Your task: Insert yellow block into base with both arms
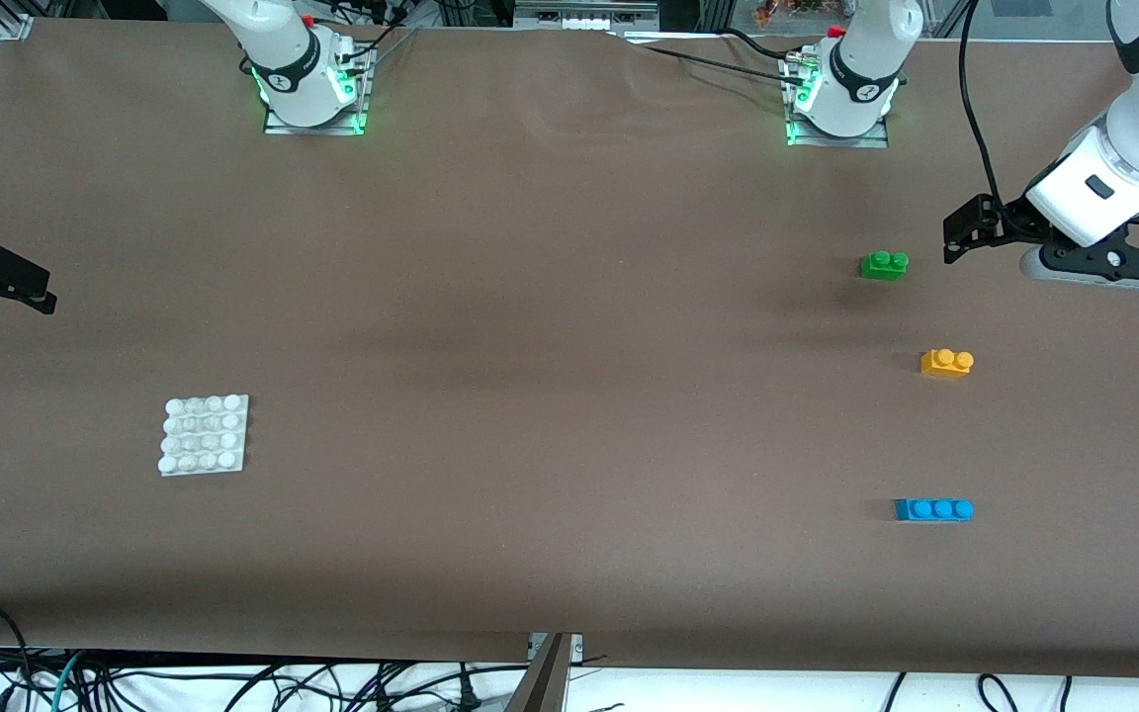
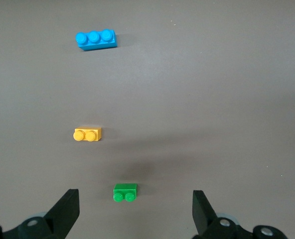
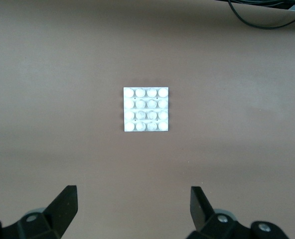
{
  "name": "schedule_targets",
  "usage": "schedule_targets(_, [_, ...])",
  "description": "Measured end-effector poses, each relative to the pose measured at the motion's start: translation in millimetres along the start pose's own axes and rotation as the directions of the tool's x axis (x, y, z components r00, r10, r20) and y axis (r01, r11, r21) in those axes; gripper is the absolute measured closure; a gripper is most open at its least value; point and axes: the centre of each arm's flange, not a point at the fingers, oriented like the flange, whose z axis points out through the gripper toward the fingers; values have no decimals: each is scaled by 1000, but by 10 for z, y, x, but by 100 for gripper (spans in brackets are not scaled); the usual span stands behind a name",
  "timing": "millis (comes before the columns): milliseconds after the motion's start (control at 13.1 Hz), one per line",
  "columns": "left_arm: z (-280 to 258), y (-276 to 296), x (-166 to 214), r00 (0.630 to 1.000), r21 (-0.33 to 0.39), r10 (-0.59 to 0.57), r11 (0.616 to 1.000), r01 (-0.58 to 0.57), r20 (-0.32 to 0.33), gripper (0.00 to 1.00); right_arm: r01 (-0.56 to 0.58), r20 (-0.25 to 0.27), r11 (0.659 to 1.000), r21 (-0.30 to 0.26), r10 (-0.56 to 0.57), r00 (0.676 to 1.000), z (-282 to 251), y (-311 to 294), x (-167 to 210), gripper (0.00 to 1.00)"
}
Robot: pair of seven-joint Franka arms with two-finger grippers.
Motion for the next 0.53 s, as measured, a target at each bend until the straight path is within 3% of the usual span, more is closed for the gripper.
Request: schedule_targets(533, [-7,11,1,1000,0,2,1000,-2,-1,0,-40,5,999,2,40,999,20,-13,3,0])
